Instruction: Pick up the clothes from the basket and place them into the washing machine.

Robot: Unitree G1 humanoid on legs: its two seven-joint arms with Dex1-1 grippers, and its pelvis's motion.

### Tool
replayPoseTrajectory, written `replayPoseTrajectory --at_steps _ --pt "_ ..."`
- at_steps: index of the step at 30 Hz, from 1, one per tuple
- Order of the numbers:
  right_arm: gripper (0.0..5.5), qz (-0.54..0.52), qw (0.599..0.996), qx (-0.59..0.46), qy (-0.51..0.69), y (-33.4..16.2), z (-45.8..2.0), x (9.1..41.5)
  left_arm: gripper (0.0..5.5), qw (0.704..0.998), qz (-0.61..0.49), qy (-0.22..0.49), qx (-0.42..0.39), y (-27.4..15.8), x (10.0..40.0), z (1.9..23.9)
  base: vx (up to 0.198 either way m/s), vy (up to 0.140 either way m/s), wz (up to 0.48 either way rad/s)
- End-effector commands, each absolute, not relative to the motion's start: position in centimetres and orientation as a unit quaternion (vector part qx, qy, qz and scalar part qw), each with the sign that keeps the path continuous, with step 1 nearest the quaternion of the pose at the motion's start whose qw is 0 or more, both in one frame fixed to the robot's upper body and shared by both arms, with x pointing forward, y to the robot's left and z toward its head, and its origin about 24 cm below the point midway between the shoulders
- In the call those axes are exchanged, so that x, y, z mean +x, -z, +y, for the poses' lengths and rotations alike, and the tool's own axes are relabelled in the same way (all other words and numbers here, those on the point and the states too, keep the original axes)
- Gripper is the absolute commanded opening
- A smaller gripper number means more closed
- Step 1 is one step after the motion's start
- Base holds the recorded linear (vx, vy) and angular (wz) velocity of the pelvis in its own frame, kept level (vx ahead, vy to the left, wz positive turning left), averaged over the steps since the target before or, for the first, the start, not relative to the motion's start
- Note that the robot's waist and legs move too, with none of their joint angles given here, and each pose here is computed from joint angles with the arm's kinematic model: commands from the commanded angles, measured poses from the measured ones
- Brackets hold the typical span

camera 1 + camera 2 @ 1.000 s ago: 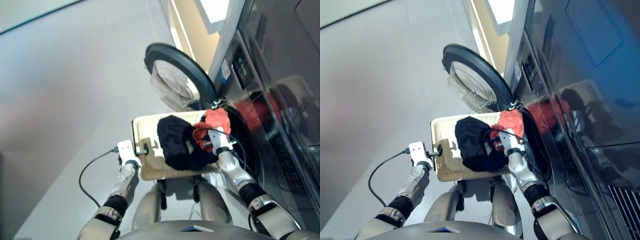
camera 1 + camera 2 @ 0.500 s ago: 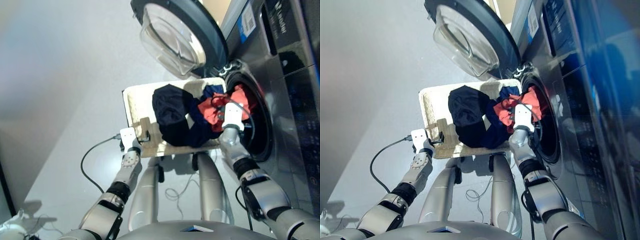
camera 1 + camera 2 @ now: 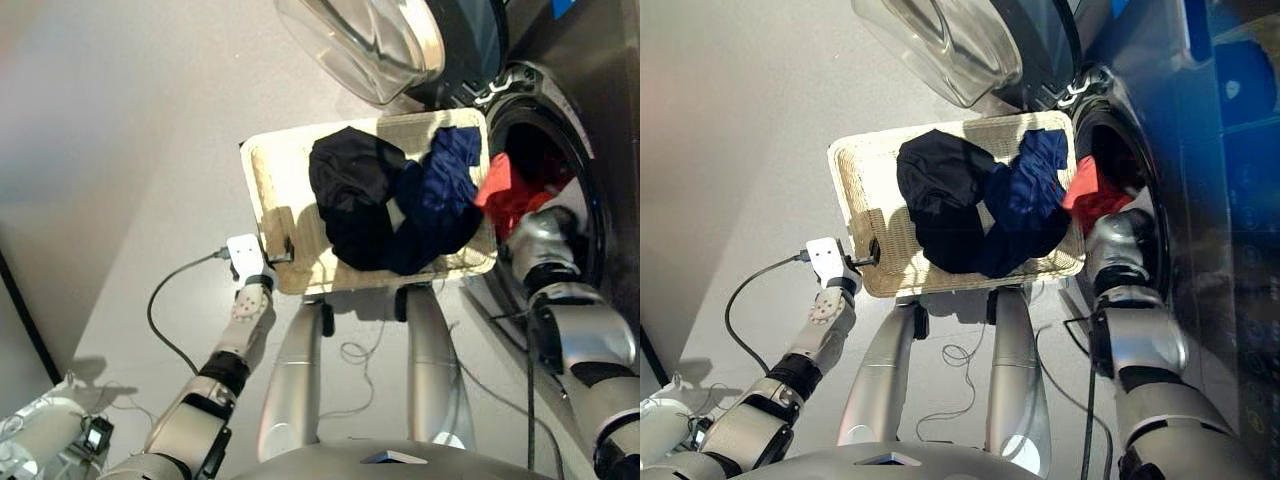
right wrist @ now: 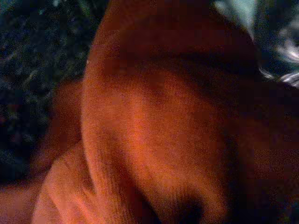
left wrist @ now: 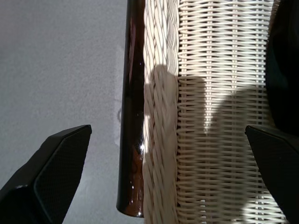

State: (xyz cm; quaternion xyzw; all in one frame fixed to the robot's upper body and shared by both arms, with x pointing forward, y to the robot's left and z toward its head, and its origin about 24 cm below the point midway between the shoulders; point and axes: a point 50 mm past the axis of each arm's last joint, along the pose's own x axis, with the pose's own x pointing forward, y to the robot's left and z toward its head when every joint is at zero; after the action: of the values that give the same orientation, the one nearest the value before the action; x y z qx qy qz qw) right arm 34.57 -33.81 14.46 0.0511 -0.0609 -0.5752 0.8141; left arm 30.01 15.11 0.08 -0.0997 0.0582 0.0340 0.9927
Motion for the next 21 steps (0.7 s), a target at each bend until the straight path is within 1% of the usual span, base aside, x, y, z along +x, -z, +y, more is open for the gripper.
replayPoseTrajectory --at_steps 1,3,4,5,6,7,8,9,10,11,12,13,14,15,16,18,21 --pt "0.0 -0.188 0.744 0.076 0.637 -20.5 -37.5 32.4 5.5 0.993 0.048 -0.049 -0.098 0.2 29.4 16.4 0.0 0.0 0.0" --pt "0.0 -0.188 0.742 0.078 0.639 -20.6 -37.8 32.2 5.5 0.992 0.049 -0.05 -0.102 0.2 29.4 16.3 0.0 0.0 0.0" --pt "0.0 -0.175 0.77 0.049 0.612 -20.2 -37.1 33.0 5.5 0.992 0.051 -0.05 -0.103 0.3 29.4 16.2 0.0 0.0 0.0" --pt "0.95 -0.175 0.771 0.049 0.61 -20.2 -37.1 33.0 5.5 0.992 0.051 -0.051 -0.104 0.3 29.4 16.2 0.0 0.0 0.0" --pt "5.5 -0.162 0.789 0.042 0.591 -19.6 -36.8 33.3 5.5 0.992 0.05 -0.049 -0.103 0.3 29.5 16.1 0.0 0.0 0.0" --pt "5.5 -0.137 0.833 0.04 0.534 -18.2 -35.5 34.5 5.5 0.992 0.048 -0.042 -0.106 0.2 29.7 15.9 0.0 0.0 0.0" --pt "5.5 -0.122 0.857 0.051 0.499 -17.1 -34.6 35.1 5.5 0.992 0.046 -0.039 -0.108 -0.1 30.0 15.7 -0.016 -0.051 0.003" --pt "5.5 -0.117 0.862 0.061 0.49 -16.5 -34.1 35.2 5.5 0.992 0.043 -0.038 -0.108 -0.2 30.1 15.6 0.0 0.0 0.0" --pt "5.5 -0.108 0.876 0.073 0.465 -15.5 -32.8 35.8 5.5 0.993 0.039 -0.033 -0.107 -0.5 30.3 15.4 0.0 0.0 0.0" --pt "5.5 -0.107 0.876 0.074 0.463 -15.5 -32.8 35.8 5.5 0.993 0.04 -0.033 -0.107 -0.4 30.3 15.5 0.0 0.0 0.0" --pt "5.5 -0.093 0.892 0.074 0.437 -14.1 -31.8 36.0 5.5 0.993 0.036 -0.032 -0.104 -0.7 30.5 15.4 0.0 0.0 0.0" --pt "5.5 -0.087 0.906 0.093 0.403 -12.9 -29.7 36.5 5.5 0.993 0.027 -0.028 -0.108 -1.1 30.9 15.2 -0.022 -0.066 -0.006" --pt "5.5 -0.074 0.916 0.092 0.384 -11.9 -28.8 36.6 5.5 0.993 0.02 -0.03 -0.111 -1.5 31.2 15.2 -0.016 -0.051 0.004" --pt "5.5 -0.073 0.916 0.093 0.383 -11.9 -28.8 36.6 5.5 0.993 0.02 -0.03 -0.111 -1.5 31.2 15.3 -0.037 -0.056 0.006" --pt "5.5 -0.063 0.931 0.106 0.343 -10.9 -26.9 37.0 5.5 0.991 0.01 -0.03 -0.127 -2.0 31.5 15.1 -0.148 -0.045 -0.012" --pt "5.5 -0.049 0.951 0.087 0.293 -9.9 -24.8 37.3 5.5 0.99 0.007 -0.032 -0.137 -2.2 31.8 15.2 -0.153 -0.044 -0.038" --pt "5.5 -0.035 0.969 0.076 0.231 -8.4 -22.2 37.1 5.5 0.988 0.009 -0.03 -0.148 -2.2 31.9 15.1 0.0 0.0 0.0"
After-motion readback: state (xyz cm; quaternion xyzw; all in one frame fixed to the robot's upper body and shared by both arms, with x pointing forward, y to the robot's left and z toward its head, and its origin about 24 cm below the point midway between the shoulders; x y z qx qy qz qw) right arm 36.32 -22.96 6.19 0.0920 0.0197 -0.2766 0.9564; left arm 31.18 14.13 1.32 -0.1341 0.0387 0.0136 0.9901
